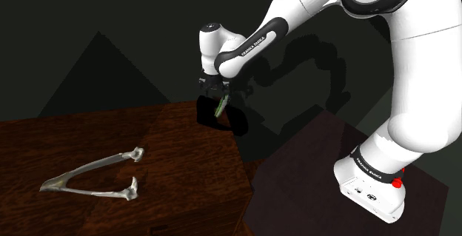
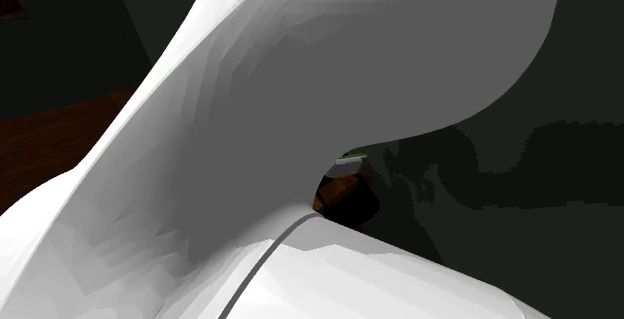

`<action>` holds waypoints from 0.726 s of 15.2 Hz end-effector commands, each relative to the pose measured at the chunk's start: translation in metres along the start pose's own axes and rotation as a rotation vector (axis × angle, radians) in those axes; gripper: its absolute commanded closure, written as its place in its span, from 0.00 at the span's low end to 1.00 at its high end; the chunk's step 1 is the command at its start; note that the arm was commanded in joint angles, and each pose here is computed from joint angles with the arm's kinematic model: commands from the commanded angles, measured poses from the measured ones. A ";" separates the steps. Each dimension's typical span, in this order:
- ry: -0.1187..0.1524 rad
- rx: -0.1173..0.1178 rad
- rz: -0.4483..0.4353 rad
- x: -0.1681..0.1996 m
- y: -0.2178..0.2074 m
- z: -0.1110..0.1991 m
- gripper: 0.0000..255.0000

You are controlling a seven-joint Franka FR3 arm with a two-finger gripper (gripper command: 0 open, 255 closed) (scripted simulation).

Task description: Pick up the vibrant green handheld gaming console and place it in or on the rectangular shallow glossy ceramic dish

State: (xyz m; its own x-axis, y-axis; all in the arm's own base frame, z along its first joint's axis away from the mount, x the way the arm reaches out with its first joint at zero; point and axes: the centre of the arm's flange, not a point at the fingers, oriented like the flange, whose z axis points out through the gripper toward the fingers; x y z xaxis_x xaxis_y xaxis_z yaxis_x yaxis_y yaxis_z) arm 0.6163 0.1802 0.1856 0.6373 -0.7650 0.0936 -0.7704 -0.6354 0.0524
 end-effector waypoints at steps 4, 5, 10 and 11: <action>-0.001 -0.001 0.000 0.000 -0.001 -0.012 0.00; -0.001 -0.001 0.000 0.000 -0.001 -0.025 0.00; -0.001 -0.001 0.000 0.000 -0.001 -0.049 0.00; -0.001 -0.001 0.000 0.000 -0.001 -0.049 0.00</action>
State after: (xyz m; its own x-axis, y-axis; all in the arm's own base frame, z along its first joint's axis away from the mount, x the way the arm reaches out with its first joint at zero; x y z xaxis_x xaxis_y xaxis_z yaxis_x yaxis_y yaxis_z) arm 0.6154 0.1859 0.2334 0.6375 -0.7648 0.0933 -0.7702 -0.6356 0.0528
